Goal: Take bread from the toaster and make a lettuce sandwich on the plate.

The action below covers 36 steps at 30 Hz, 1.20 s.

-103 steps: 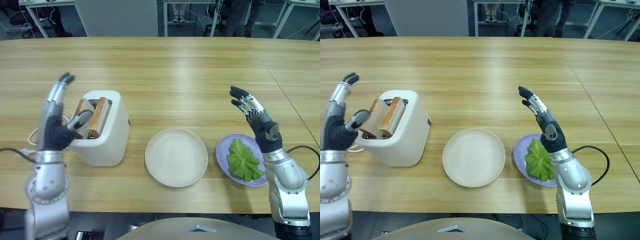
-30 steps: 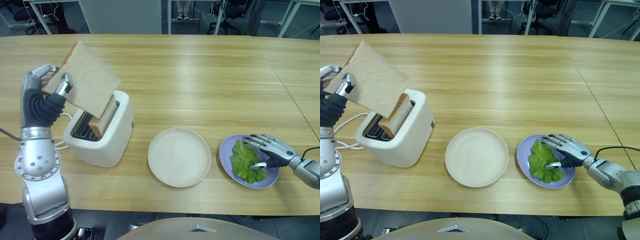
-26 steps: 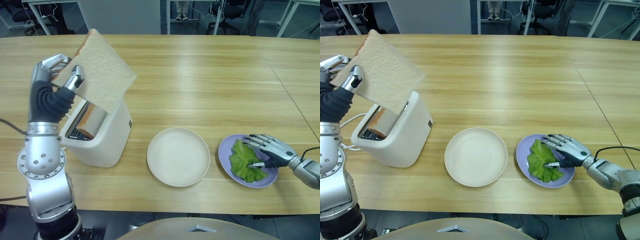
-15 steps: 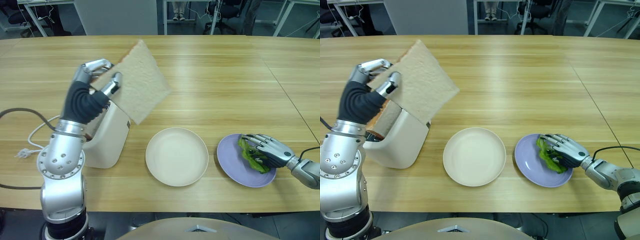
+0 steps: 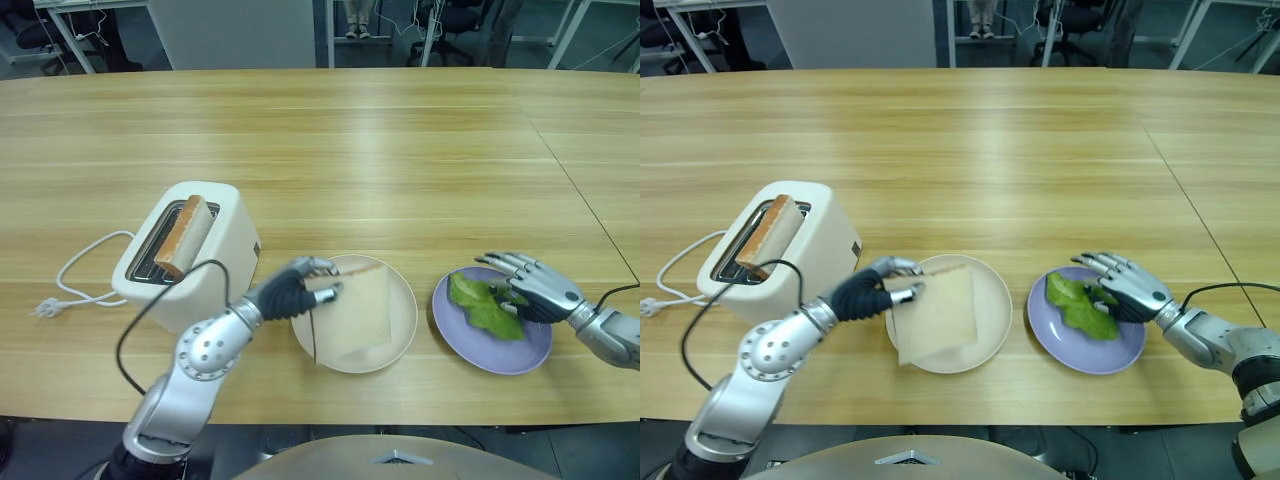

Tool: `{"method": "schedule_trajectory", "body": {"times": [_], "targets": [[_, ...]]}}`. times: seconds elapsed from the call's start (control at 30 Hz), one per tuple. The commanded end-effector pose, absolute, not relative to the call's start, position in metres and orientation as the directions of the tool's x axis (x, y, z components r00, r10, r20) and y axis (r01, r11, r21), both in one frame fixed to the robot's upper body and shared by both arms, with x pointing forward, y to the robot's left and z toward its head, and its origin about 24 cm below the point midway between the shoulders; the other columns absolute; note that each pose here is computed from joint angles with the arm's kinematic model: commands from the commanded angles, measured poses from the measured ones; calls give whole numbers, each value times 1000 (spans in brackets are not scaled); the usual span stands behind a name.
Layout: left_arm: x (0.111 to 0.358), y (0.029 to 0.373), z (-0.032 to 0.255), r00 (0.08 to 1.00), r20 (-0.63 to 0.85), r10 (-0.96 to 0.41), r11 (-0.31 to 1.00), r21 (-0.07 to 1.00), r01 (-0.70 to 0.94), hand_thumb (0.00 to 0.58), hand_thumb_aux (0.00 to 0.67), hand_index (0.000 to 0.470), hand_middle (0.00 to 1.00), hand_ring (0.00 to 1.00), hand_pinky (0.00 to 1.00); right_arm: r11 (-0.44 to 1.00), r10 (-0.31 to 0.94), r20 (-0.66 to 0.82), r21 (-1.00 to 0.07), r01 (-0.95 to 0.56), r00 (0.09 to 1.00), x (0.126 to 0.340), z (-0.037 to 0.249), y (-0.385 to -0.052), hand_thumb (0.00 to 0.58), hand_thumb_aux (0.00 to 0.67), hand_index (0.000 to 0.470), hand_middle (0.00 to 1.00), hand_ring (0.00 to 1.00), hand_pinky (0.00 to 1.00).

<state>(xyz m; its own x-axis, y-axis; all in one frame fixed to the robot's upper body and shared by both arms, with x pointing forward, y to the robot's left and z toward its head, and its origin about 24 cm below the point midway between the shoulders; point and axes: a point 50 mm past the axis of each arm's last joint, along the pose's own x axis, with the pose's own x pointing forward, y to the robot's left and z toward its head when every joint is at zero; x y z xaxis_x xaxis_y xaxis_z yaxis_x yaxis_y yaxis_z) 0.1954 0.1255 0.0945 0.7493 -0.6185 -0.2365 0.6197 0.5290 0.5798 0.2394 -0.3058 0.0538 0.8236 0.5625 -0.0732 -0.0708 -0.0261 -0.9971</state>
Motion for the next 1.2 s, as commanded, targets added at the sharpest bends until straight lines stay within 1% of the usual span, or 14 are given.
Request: {"method": "schedule_trajectory", "body": {"times": [0.03,0.13,0.23,0.3,0.43,0.57,0.63,0.67,0.7,0.73,0.77,0.8,1.07,1.2], "targets": [[211,118,66,734,-304,-607,497,576,649,580,670,460,1000,1000,1000,40,612,-3,-999,-35,791,242,72,-289,580,670,460,0,0,0],[229,113,52,761,-302,-574,509,596,621,580,670,460,1000,1000,1000,78,663,42,-997,-14,748,241,86,-268,580,670,460,0,0,0],[240,110,43,790,-278,-546,500,649,574,580,670,460,1000,1000,1000,107,695,66,-994,-12,716,238,96,-252,580,670,460,0,0,0],[244,107,43,801,-247,-545,488,683,543,580,670,460,1000,1000,1000,115,706,73,-993,-13,704,236,100,-245,580,670,460,0,0,0],[251,104,49,830,-179,-527,525,699,485,580,670,460,1000,1000,1000,146,726,100,-989,-10,681,233,110,-231,580,670,460,0,0,0],[253,105,42,824,-212,-525,484,722,494,580,670,460,1000,1000,1000,163,737,114,-986,-12,666,231,116,-221,580,670,460,0,0,0],[249,105,34,801,-267,-535,440,722,534,580,670,460,1000,1000,1000,174,744,123,-985,-12,657,230,118,-215,580,670,460,0,0,0],[244,105,28,777,-309,-548,391,727,565,580,670,460,1000,1000,1000,183,747,129,-983,-14,652,231,119,-212,580,670,460,0,0,0],[240,105,25,760,-340,-554,345,737,581,456,360,247,1000,1000,1000,189,750,133,-982,-17,648,232,120,-209,580,670,460,0,0,0],[237,106,21,750,-370,-549,302,749,590,0,0,0,816,816,816,189,754,132,-982,-20,643,232,120,-206,580,670,460,0,0,0],[236,107,19,745,-388,-542,262,765,588,0,0,0,212,212,212,191,758,131,-981,-25,639,233,120,-204,580,670,460,0,0,0],[236,109,18,752,-392,-530,227,789,571,0,0,0,0,0,0,191,761,128,-981,-31,635,234,119,-200,580,670,460,0,0,0],[247,117,46,835,-271,-479,150,912,382,0,0,0,0,0,0,186,802,85,-976,-112,591,237,104,-173,580,670,460,0,0,0],[253,128,72,889,-146,-433,174,955,241,0,0,0,0,0,0,156,830,32,-972,-178,557,234,91,-159,580,670,460,0,0,0]]}}
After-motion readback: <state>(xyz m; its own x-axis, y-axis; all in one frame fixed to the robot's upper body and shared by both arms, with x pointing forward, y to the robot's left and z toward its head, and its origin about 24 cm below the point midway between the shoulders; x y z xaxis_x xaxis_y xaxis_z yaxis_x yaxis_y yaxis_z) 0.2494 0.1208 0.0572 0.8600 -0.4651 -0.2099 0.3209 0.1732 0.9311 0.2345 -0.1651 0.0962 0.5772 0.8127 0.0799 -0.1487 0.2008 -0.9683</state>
